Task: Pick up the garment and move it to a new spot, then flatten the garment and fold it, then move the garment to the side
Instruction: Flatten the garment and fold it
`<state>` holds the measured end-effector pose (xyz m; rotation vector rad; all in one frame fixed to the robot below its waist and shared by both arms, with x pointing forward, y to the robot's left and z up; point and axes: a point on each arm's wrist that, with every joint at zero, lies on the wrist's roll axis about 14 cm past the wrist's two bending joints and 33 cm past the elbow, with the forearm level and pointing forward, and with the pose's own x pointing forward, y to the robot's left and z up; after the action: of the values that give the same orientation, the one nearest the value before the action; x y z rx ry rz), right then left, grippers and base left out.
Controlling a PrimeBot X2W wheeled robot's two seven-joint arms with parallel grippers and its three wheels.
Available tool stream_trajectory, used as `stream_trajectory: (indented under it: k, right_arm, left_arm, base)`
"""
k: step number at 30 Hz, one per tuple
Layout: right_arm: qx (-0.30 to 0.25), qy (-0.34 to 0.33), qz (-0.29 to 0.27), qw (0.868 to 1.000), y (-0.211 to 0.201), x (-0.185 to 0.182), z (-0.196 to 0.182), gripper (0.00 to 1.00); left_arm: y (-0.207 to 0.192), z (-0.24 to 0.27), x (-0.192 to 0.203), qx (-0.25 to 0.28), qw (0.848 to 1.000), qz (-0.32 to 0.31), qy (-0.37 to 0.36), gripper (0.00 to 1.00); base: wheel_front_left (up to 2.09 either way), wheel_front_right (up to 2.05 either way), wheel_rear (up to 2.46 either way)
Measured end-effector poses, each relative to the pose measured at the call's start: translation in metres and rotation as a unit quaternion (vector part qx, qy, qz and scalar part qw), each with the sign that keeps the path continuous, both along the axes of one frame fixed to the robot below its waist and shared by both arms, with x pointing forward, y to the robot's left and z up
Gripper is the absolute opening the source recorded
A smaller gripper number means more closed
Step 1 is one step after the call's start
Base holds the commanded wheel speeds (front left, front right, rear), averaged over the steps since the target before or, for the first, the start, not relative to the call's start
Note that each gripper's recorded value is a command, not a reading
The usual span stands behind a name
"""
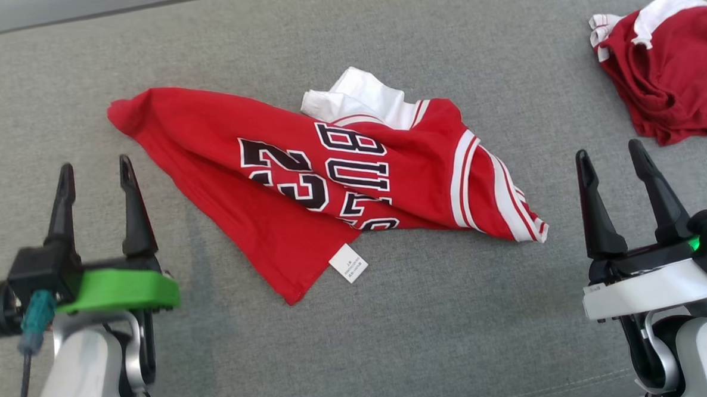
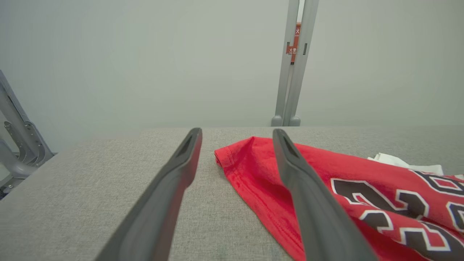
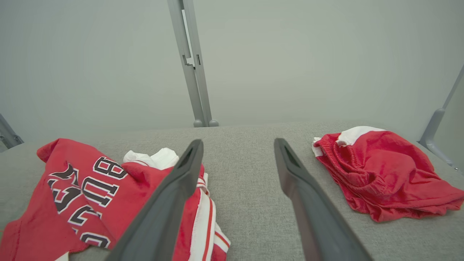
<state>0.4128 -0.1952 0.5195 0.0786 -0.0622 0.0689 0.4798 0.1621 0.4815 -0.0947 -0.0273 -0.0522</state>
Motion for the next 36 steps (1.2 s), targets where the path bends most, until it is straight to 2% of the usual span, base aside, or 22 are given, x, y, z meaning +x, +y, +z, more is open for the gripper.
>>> stream_trajectory:
  k: [11, 25, 31, 36]
  right_arm:
    - [0.003, 0.005, 0.022, 1.000, 0.014, -0.015, 0.007, 1.00]
    - [0.004, 0.018, 0.028, 0.999, 0.017, -0.014, 0.000, 1.00]
    - [0.012, 0.084, 0.038, 0.996, 0.019, -0.014, -0.039, 1.00]
    - [0.029, 0.157, 0.059, 0.985, 0.033, -0.016, -0.087, 1.00]
  left_arm:
    - [-0.005, 0.023, -0.054, -0.005, 1.000, 0.003, -0.018, 1.00]
    - [-0.007, 0.027, -0.060, -0.001, 1.000, -0.004, -0.016, 1.00]
    - [-0.013, 0.025, -0.053, -0.003, 1.000, -0.011, -0.016, 1.00]
    - [-0.014, 0.017, -0.045, -0.003, 1.000, -0.013, -0.011, 1.00]
  base:
    - [0.00, 0.00, 0.00]
    - [0.00, 0.00, 0.00]
    - [0.00, 0.00, 0.00]
    - [0.00, 0.00, 0.00]
